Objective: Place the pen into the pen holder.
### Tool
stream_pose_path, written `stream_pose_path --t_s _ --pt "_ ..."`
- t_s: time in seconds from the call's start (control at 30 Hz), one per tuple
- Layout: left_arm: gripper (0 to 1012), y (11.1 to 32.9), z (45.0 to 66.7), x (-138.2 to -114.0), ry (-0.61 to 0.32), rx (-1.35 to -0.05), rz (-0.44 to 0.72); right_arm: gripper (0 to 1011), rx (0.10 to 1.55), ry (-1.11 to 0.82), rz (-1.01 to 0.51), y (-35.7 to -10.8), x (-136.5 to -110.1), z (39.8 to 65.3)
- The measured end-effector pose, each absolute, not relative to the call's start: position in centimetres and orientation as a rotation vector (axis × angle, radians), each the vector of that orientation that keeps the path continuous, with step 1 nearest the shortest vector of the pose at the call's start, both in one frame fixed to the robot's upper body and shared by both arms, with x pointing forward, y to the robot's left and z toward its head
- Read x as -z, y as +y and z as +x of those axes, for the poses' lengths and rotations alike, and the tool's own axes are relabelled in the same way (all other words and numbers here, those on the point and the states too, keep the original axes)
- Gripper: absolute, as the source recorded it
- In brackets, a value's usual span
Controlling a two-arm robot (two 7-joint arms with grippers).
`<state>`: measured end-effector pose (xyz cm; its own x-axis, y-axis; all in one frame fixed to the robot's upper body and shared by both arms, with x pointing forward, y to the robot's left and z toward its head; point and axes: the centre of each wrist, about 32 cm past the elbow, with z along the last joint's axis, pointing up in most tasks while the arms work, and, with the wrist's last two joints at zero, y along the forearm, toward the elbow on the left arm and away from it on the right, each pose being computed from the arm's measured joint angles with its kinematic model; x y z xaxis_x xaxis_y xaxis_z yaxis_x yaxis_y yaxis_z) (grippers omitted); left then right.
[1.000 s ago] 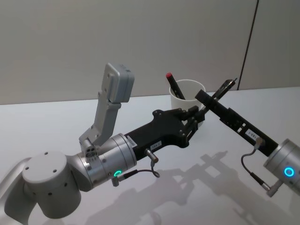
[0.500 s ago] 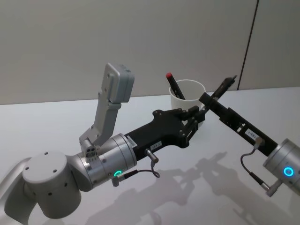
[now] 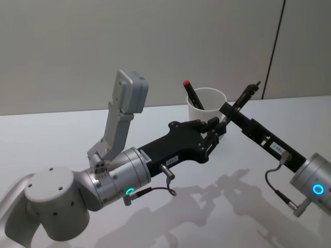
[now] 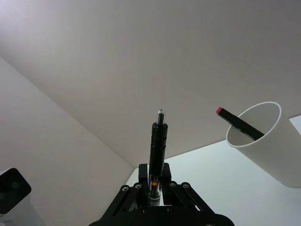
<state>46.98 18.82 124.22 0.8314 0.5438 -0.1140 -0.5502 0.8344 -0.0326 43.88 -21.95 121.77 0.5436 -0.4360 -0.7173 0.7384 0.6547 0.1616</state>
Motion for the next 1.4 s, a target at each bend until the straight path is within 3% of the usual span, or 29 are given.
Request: stream_pose_path --t_s 0.13,0.37,0.53,0.63,1.0,1.4 --pt "194 18.84 46.99 -124.23 0.101 -0.581 -0.066 143 0.732 0.694 0.483 -21.96 -121.76 43.88" --pt "433 18.83 46.99 -124.23 0.101 -0.582 -0.066 143 0.732 0.694 0.483 -21.96 -121.77 43.88" --pt "551 18.82 46.99 -124.23 0.101 -0.581 -0.066 143 0.732 0.694 0.483 -21.95 -121.77 43.88" --pt "690 18.82 46.99 -124.23 0.101 -0.581 -0.066 143 0.732 0.694 0.483 -21.95 -121.77 43.88" --pt "986 18.82 46.99 -124.23 0.102 -0.581 -0.066 143 0.731 0.693 0.483 -21.95 -121.78 43.88" --pt "1001 18.82 46.98 -124.23 0.101 -0.581 -0.066 143 0.770 0.617 0.452 -22.43 -122.06 44.02"
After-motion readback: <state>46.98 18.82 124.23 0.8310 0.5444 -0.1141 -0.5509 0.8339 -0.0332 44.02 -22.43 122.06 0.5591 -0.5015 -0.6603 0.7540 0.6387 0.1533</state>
